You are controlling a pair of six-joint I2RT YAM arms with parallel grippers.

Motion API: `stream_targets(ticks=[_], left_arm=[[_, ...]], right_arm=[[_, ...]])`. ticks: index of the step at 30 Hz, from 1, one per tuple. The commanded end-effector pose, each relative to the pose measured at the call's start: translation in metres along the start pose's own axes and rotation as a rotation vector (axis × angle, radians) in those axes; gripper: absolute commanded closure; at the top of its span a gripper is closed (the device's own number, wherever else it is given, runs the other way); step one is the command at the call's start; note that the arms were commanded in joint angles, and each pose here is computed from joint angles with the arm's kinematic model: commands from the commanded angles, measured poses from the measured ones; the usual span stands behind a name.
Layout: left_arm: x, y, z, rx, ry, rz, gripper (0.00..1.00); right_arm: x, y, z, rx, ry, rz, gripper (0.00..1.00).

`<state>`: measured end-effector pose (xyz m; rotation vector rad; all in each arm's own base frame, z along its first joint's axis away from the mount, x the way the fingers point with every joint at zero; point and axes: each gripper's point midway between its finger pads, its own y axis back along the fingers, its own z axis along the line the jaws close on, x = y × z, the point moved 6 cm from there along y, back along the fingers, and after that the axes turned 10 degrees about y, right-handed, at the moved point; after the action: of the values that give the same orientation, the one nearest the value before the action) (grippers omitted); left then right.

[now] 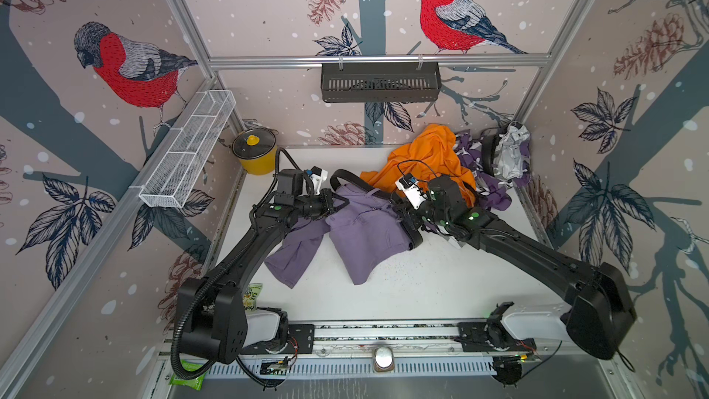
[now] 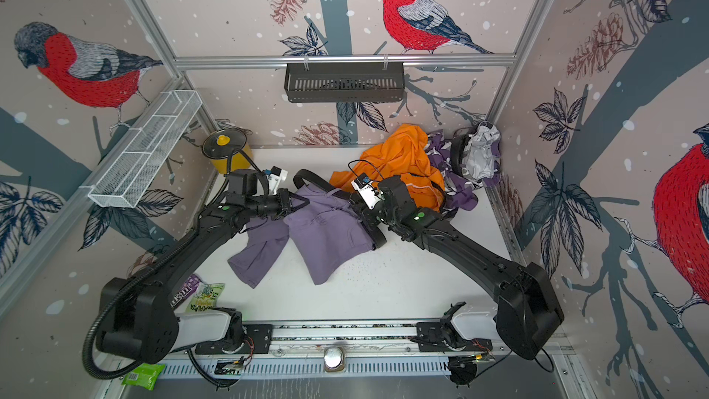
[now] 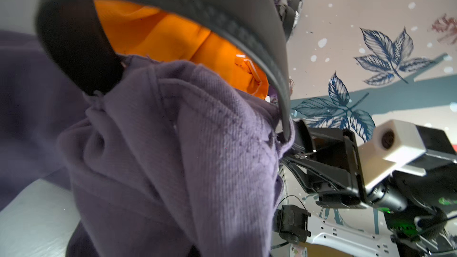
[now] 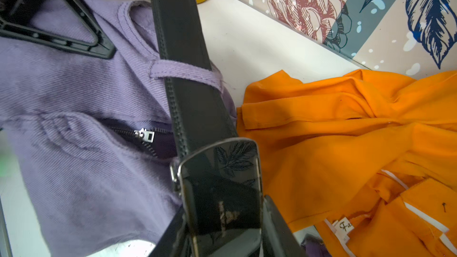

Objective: Remove the belt from the trousers
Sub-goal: Adjust the trousers at the center of the board.

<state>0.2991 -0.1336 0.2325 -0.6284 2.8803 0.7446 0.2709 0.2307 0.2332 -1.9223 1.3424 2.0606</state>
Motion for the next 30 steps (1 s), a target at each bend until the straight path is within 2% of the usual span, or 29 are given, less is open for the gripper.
stream_targets(ticks=[1,3,6,7,10,12,13,15,18,20,22,24,27,30], left_arm=[[-0.033,0.014,0.009,-0.054,-0.036,-0.228,1.00],[-0.036,0.015,0.021,-0.099,-0.021,-0.257,1.00],[-0.034,0.006,0.032,-0.123,-0.031,-0.226,1.00],[-0.032,0.002,0.032,-0.132,-0.044,-0.206,0.88],[-0.024,-0.005,0.017,-0.216,-0.158,-0.173,0.36],[-0.019,-0.001,0.001,-0.285,-0.249,-0.188,0.18],[-0.022,0.007,-0.014,-0.296,-0.293,-0.229,0.13],[-0.024,0.025,-0.033,-0.300,-0.348,-0.313,0.07],[-0.025,0.049,-0.065,-0.273,-0.459,-0.438,0.05],[-0.019,0.052,-0.093,-0.216,-0.565,-0.471,0.03],[-0.007,0.038,-0.117,-0.135,-0.685,-0.429,0.01],[0.004,0.014,-0.127,-0.081,-0.749,-0.335,0.01],[0.015,-0.023,-0.126,-0.038,-0.765,-0.205,0.01],[0.025,-0.044,-0.129,-0.020,-0.797,-0.176,0.01]], right_arm=[[0.045,0.006,-0.016,0.143,-0.066,0.224,0.93],[0.044,0.006,-0.017,0.140,-0.069,0.216,0.93],[0.036,0.001,-0.011,0.097,-0.050,0.190,0.93],[0.033,-0.001,-0.008,0.086,-0.036,0.182,0.93],[0.024,-0.005,-0.003,0.072,-0.007,0.169,0.93],[0.017,-0.005,-0.004,0.073,-0.002,0.156,0.93],[0.014,-0.005,-0.004,0.073,-0.001,0.149,0.93],[0.009,-0.003,-0.006,0.075,-0.001,0.139,0.94],[0.003,0.001,-0.006,0.077,0.001,0.128,0.93],[-0.003,0.005,-0.007,0.080,0.002,0.114,0.94],[-0.010,0.013,-0.008,0.085,0.004,0.094,0.94],[-0.019,0.021,-0.010,0.094,0.005,0.068,0.94],[-0.028,0.032,-0.012,0.110,0.009,0.034,0.94],[-0.028,0.035,-0.013,0.117,0.015,0.026,0.94]])
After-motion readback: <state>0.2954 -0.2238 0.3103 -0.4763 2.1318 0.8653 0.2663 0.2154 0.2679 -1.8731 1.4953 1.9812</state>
